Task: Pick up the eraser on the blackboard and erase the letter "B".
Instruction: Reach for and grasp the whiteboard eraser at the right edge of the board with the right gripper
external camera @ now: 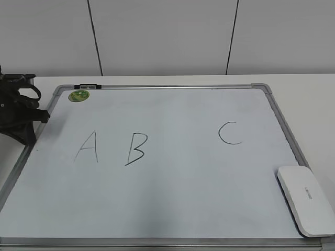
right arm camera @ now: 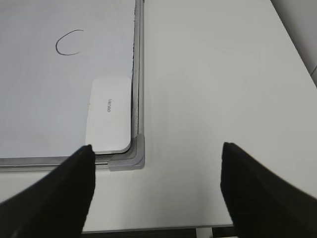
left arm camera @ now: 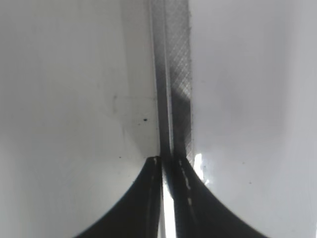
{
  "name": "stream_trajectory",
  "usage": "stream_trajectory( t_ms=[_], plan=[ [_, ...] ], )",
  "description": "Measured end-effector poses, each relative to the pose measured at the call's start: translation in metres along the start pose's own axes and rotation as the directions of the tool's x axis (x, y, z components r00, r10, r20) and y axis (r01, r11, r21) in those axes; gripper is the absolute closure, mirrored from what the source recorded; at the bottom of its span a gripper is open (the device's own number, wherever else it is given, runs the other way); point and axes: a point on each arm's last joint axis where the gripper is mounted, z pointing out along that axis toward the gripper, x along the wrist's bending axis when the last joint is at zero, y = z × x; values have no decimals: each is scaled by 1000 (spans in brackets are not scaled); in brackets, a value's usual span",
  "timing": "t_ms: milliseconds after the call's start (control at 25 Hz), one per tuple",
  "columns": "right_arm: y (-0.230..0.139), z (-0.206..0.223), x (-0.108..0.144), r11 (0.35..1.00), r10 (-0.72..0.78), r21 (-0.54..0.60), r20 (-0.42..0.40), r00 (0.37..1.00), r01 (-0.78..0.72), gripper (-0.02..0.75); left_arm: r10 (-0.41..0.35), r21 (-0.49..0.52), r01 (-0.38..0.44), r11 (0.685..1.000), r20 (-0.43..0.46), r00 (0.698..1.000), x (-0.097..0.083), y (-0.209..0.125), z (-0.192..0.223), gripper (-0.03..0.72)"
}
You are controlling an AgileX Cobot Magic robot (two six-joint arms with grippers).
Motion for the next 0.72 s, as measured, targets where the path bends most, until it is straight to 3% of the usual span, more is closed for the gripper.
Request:
stream_trajectory(
  t_ms=[480,720],
  plan=[
    [10,-9,2,999,12,-29,-25,1000,-13,151,-5,3,5,1000,3,1000,0,0,0,653],
    [50,10,3,997,0,83,-44,999,3,151,-6,3,6,1000,5,1000,0,0,0,649]
  ],
)
